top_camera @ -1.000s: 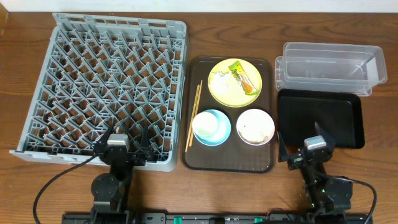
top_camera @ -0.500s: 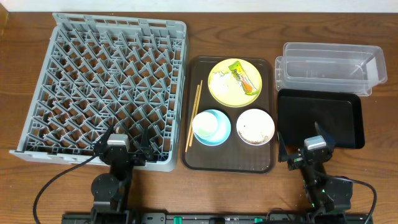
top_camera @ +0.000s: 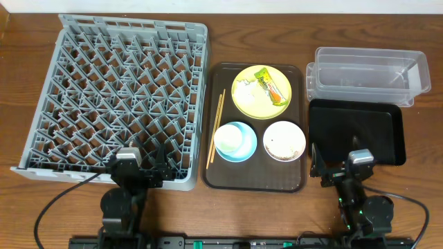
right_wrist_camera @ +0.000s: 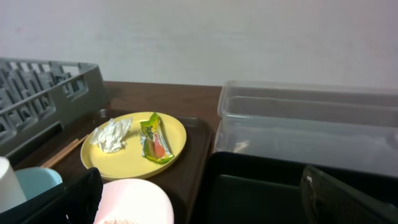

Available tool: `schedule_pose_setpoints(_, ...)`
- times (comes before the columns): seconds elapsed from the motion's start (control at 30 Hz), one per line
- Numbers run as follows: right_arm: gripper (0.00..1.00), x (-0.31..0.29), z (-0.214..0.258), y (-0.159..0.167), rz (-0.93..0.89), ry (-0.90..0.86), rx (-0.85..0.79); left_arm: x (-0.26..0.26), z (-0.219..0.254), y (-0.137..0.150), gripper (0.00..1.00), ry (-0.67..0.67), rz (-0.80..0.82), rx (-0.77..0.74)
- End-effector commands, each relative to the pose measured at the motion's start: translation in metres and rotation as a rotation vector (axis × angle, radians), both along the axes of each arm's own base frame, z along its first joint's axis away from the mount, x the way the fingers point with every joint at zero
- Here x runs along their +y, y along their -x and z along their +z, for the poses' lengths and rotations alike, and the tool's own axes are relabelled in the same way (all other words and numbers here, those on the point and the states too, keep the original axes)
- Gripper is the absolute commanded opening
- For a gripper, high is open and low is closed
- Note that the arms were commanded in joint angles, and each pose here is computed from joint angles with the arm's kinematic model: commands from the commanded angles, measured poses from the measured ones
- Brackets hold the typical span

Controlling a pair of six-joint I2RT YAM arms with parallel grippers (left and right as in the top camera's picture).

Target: Sort waste into correct bins and load items into the dishwasher

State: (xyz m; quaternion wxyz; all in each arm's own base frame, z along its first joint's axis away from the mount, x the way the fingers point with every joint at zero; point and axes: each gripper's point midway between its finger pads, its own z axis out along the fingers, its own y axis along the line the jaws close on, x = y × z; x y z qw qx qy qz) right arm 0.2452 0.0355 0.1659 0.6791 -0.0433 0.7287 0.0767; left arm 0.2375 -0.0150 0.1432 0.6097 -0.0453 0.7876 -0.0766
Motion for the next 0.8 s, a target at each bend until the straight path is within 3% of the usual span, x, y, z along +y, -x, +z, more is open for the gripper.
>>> schedule_pose_setpoints(0.0,0.99,-0.01,0.03,-0.002,-0.055,-0.07,0.003,0.0,0.038,0.002,0.96,0.017,0.004,0.011)
schedule_pose_setpoints(0.17,0.99,-0.009,0.049,-0.016,-0.058,-0.059,0.109,0.001,0.047,-0.002,0.96,0.008,0.008,0.165)
schedule_pose_setpoints(0.53,0.99,0.021,0.062,-0.076,0.119,0.057,0.594,0.0,0.038,-0.005,0.96,-0.017,0.011,0.658)
schedule_pose_setpoints(0.67,0.99,0.024,0.064,-0.091,0.144,0.08,0.781,0.001,0.039,-0.004,0.96,-0.024,0.013,0.765)
schedule_pose_setpoints(0.77,0.99,0.026,0.068,-0.1,0.143,0.06,0.828,0.0,0.037,-0.005,0.96,-0.023,0.013,0.776)
